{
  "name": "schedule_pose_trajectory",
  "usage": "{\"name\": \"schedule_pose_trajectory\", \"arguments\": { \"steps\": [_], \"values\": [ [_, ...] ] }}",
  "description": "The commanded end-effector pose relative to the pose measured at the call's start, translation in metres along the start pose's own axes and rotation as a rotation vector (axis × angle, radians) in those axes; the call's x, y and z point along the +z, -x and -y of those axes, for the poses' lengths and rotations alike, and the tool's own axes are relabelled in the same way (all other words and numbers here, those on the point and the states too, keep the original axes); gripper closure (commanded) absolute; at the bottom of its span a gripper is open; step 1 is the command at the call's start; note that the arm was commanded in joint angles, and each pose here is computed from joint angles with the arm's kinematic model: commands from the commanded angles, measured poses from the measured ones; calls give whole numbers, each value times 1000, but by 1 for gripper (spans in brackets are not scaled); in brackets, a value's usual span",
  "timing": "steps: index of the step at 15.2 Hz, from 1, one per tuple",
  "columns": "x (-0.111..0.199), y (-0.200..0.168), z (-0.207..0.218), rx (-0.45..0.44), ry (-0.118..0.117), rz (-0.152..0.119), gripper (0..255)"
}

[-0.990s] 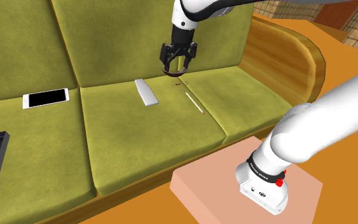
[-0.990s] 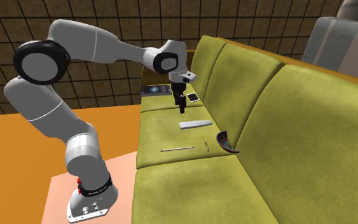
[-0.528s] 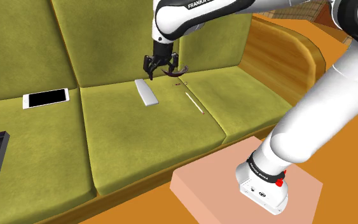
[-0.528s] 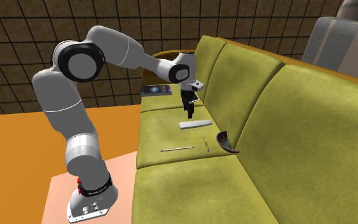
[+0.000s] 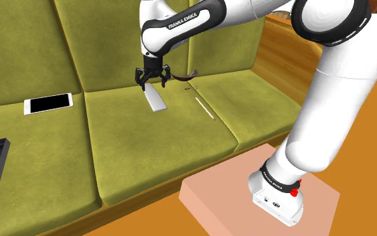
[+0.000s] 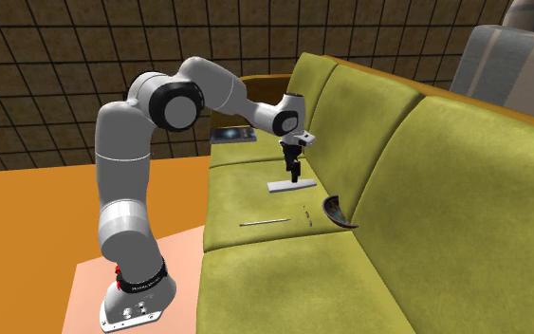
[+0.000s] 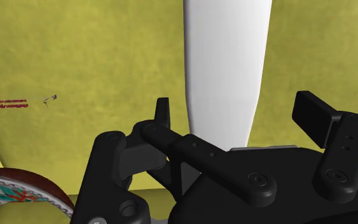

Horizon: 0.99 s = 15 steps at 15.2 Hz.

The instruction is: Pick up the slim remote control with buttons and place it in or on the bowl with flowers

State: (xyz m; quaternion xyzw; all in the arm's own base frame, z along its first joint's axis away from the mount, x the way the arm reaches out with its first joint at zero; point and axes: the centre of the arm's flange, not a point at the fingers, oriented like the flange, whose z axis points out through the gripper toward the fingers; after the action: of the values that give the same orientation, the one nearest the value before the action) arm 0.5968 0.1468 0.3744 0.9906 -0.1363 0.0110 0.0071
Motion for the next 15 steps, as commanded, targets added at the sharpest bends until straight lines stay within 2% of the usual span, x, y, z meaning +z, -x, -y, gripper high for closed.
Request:
{"name": "schedule_pose_trajectory", "arguments": {
  "steps": [1,8,15],
  "values": [
    [12,-8,3,7,2,1,0],
    [47,-8,3,7,2,1,0],
    [47,-8,3,7,2,1,0]
  ]
}}
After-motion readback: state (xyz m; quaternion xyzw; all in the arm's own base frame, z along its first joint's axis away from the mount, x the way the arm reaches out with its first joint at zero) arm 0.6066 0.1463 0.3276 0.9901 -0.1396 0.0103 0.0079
